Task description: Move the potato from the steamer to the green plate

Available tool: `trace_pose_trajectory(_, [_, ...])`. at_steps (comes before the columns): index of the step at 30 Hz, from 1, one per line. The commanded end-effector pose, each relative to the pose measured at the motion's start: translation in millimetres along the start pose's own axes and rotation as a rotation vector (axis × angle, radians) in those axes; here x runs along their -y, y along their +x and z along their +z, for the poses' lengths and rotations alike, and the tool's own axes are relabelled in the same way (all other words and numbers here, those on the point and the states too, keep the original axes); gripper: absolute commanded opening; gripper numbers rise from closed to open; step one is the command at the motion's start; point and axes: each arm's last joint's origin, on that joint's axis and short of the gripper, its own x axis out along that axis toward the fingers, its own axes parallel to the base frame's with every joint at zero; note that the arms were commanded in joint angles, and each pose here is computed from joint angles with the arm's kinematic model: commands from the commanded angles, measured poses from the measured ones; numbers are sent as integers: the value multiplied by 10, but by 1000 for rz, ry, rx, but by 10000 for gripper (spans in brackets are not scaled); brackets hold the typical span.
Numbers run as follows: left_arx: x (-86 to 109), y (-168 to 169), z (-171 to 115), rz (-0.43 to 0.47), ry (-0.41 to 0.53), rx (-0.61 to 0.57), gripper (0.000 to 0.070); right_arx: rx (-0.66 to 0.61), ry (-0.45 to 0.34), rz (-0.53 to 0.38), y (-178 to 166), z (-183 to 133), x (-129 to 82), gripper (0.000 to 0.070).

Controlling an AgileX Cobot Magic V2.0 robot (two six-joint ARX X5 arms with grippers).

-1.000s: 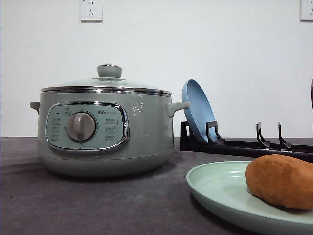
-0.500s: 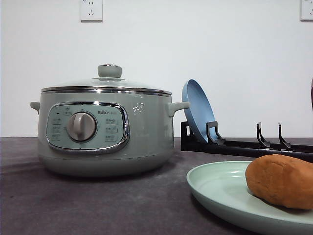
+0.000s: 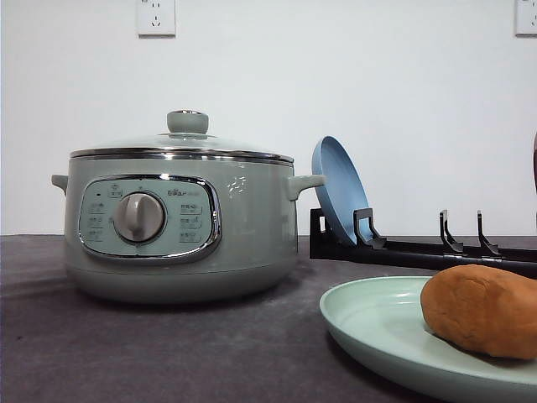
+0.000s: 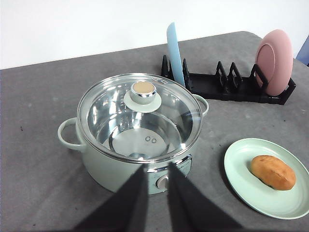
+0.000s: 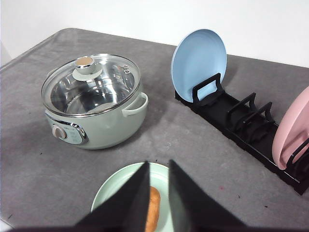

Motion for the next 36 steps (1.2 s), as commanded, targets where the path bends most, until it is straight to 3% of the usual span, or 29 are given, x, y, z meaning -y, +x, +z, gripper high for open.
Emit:
trace_pose_trajectory(1, [5, -7, 25, -7, 0, 7, 22, 19, -11, 9, -15, 29, -4, 22])
trace_pose_trajectory(20, [5, -6, 26, -7, 2, 13, 20, 20, -11, 0, -17, 30, -2, 22])
trace_pose_trajectory(25, [-34, -38, -15, 67, 7, 29, 17, 21, -11, 0, -17, 30, -2, 22])
trace_pose_trajectory(27, [-76, -25, -111, 132, 34, 15, 17, 21, -11, 0, -17, 30, -2, 22])
trace_pose_trajectory(31, [-201, 141, -515, 278, -21, -8, 17, 20, -11, 0, -17, 30, -2, 22])
trace_pose_trajectory(36, [-397, 530, -1115, 390, -42, 111, 17, 21, -11, 0, -17, 30, -2, 21])
